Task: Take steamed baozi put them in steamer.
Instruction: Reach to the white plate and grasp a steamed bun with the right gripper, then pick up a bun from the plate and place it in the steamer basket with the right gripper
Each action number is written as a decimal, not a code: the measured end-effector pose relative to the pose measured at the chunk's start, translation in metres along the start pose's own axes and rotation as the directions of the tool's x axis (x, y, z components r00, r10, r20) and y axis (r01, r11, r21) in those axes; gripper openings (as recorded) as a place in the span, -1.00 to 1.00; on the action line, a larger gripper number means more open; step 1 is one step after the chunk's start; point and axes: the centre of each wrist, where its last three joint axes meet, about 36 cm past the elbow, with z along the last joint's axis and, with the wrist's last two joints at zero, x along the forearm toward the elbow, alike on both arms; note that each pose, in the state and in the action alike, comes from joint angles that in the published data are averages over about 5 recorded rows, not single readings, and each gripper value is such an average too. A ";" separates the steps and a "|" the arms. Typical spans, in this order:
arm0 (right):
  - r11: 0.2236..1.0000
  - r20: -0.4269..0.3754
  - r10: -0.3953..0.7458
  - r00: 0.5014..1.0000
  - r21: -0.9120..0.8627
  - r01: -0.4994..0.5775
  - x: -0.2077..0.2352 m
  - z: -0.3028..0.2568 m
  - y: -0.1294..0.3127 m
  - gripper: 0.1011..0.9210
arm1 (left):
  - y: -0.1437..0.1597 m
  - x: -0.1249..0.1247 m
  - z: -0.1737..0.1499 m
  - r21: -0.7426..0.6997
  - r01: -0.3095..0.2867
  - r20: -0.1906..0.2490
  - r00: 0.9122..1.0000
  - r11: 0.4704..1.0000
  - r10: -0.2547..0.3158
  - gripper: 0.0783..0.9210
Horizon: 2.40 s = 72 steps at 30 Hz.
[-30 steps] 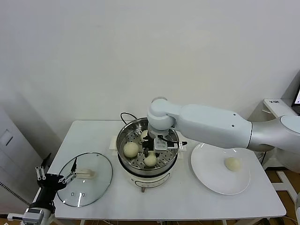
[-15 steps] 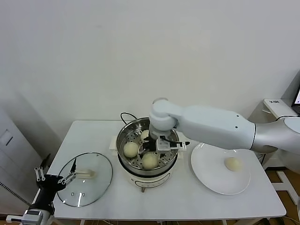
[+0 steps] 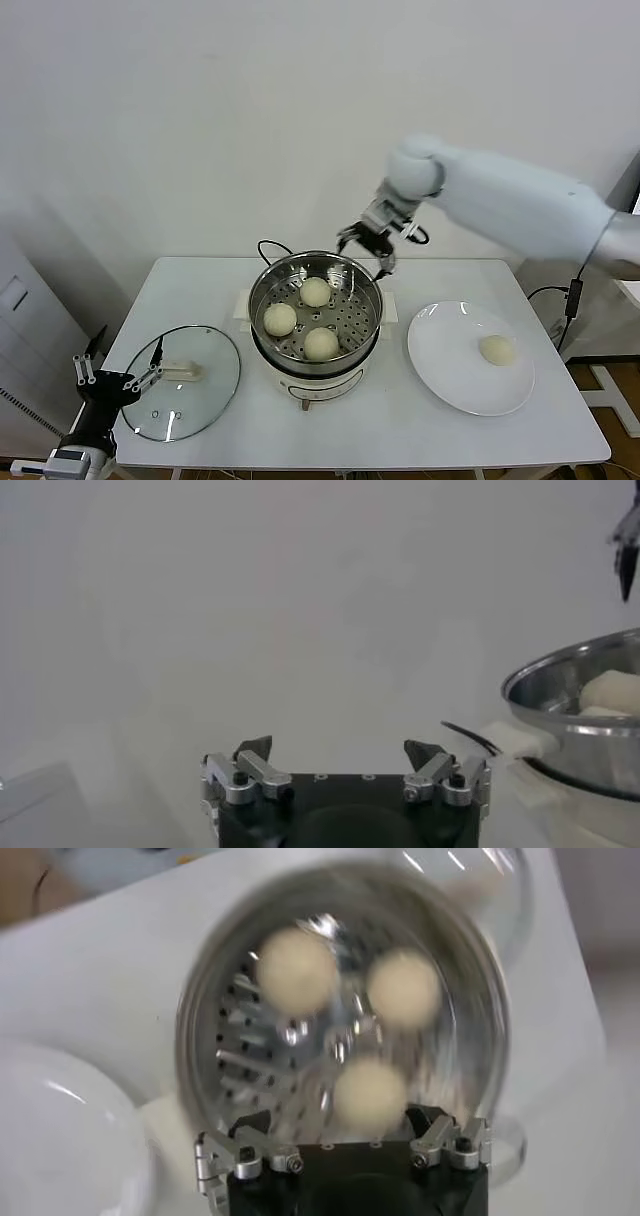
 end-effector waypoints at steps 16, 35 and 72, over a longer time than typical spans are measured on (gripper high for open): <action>0.880 -0.109 -0.089 0.990 -0.475 0.027 -0.057 0.148 0.155 0.76 | -0.001 0.002 -0.007 -0.014 -0.011 0.010 1.000 1.000 0.011 0.77; 0.789 -0.131 -0.184 0.974 -0.611 0.066 -0.136 0.190 0.252 0.76 | 0.001 0.011 -0.005 -0.036 -0.012 -0.017 1.000 0.999 0.011 0.77; 0.825 -0.067 -0.051 0.996 -0.566 0.004 -0.085 0.155 0.162 -0.37 | 0.006 0.012 -0.008 -0.051 -0.010 -0.015 1.000 0.999 0.009 0.77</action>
